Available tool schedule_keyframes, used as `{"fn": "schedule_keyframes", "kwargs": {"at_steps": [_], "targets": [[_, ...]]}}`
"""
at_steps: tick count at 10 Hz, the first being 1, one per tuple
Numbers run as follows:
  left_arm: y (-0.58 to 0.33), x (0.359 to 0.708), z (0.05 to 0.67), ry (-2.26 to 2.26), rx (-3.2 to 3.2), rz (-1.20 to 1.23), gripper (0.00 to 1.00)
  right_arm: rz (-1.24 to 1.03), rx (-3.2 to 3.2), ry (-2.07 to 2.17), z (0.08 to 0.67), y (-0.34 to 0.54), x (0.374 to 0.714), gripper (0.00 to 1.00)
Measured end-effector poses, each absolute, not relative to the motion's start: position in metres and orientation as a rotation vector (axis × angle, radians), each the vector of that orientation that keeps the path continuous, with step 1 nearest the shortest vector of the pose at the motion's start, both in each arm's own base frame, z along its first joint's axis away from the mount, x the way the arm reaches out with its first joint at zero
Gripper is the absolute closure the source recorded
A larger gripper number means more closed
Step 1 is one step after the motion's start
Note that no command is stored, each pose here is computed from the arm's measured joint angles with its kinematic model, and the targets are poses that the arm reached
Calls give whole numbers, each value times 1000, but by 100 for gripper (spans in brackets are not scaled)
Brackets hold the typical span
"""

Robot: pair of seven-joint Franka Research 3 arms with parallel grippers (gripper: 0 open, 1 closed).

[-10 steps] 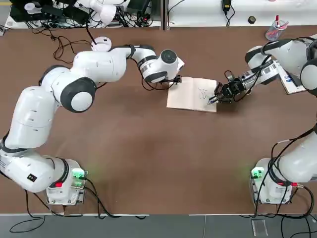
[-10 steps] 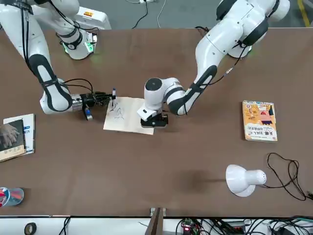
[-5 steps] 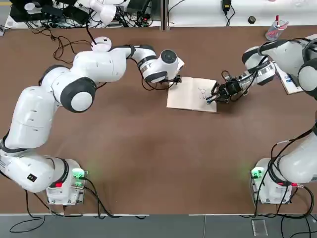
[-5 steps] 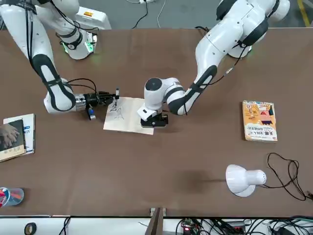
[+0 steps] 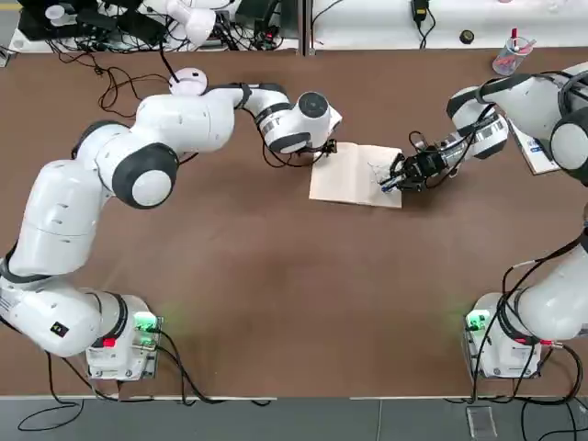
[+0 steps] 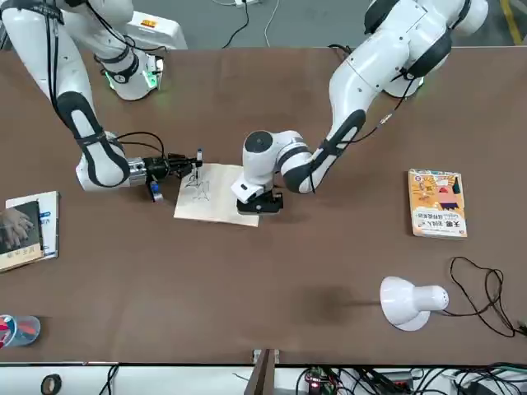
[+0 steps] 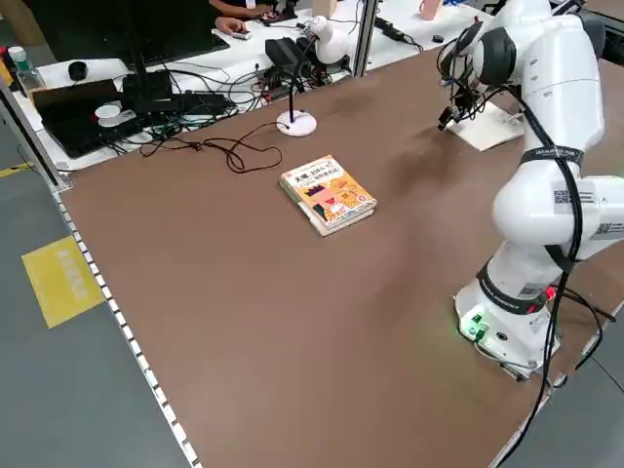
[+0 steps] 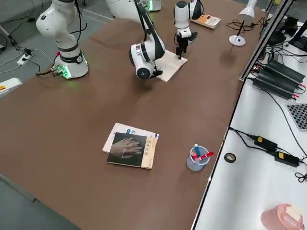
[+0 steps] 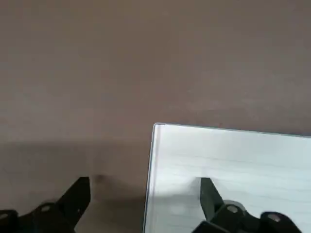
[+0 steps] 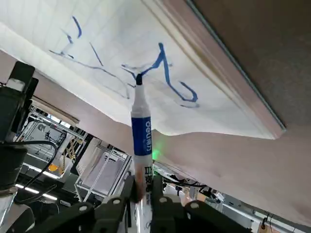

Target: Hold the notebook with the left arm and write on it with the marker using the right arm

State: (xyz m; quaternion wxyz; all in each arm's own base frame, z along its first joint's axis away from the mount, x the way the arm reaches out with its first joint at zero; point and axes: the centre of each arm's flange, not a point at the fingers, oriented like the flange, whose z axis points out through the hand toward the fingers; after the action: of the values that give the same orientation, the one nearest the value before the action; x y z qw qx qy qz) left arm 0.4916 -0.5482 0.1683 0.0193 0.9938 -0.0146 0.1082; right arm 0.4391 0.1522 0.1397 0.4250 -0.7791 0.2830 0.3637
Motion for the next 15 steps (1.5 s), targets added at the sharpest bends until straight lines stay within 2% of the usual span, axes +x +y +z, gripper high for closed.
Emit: {"fn": "schedule_keyframes", "kwargs": {"at_steps": [8,15], "targets": [[-548,492,169,-43,3084,337,0,905,-1944,722,150,150,451,82],[-548,493,169,-43,3084,337,0,810,-2280,313,234,89,491,82]]}}
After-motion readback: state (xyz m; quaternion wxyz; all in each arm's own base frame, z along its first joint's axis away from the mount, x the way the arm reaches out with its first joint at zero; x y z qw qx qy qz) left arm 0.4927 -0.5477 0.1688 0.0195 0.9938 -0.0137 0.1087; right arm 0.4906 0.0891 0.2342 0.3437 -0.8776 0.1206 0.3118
